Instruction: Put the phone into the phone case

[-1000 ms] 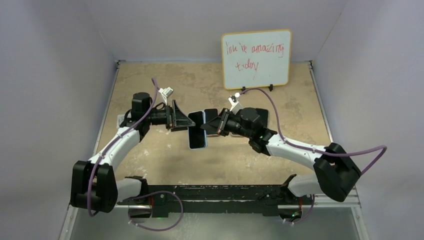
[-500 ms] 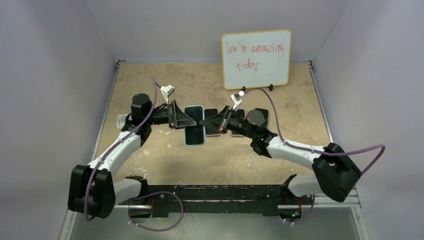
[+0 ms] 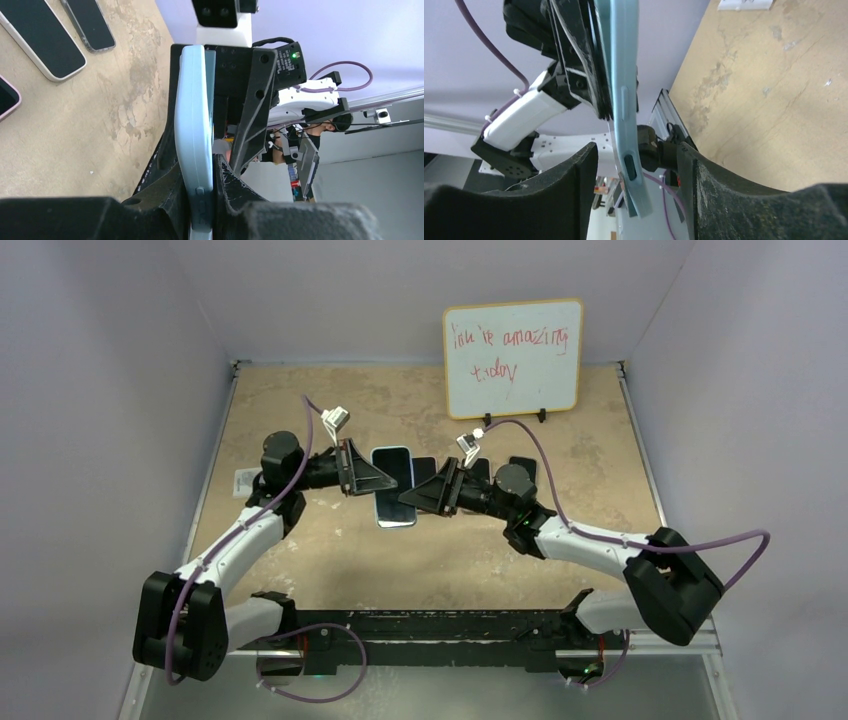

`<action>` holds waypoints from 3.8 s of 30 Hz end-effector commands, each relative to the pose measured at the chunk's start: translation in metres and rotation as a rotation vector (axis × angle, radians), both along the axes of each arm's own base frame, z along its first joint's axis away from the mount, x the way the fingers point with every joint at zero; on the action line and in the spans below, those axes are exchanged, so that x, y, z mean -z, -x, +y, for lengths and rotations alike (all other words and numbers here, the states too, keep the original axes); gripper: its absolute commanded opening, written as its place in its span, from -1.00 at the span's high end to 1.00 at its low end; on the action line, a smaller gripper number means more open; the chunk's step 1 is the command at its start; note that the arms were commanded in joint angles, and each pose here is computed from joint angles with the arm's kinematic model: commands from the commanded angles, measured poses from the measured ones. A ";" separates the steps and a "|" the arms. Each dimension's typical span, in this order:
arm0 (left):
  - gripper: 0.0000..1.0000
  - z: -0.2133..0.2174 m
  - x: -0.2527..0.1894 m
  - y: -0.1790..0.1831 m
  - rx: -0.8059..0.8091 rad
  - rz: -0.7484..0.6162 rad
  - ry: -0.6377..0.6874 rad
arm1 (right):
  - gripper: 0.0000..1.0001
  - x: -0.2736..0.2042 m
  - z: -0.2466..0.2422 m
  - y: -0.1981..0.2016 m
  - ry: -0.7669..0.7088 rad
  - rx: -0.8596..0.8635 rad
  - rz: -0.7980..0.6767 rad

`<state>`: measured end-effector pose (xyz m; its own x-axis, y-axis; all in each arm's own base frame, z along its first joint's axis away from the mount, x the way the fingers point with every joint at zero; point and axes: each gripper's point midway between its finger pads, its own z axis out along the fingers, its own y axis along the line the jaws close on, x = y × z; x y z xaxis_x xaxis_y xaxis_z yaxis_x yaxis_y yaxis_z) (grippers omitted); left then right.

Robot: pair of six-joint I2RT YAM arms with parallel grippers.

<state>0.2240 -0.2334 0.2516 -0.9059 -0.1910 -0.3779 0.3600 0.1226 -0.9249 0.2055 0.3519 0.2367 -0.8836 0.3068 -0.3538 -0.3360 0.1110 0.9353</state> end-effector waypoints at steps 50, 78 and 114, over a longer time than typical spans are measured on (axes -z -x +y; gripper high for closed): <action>1.00 -0.001 -0.031 0.013 0.045 -0.452 -0.032 | -0.23 0.007 -0.019 0.021 0.111 -0.014 -0.001; 1.00 -0.028 -0.023 0.066 0.260 -0.464 0.000 | -0.12 -0.079 -0.041 0.008 0.175 0.088 -0.312; 1.00 -0.031 0.009 0.015 0.076 -0.273 -0.216 | -0.13 -0.032 -0.054 0.000 0.308 0.154 -0.215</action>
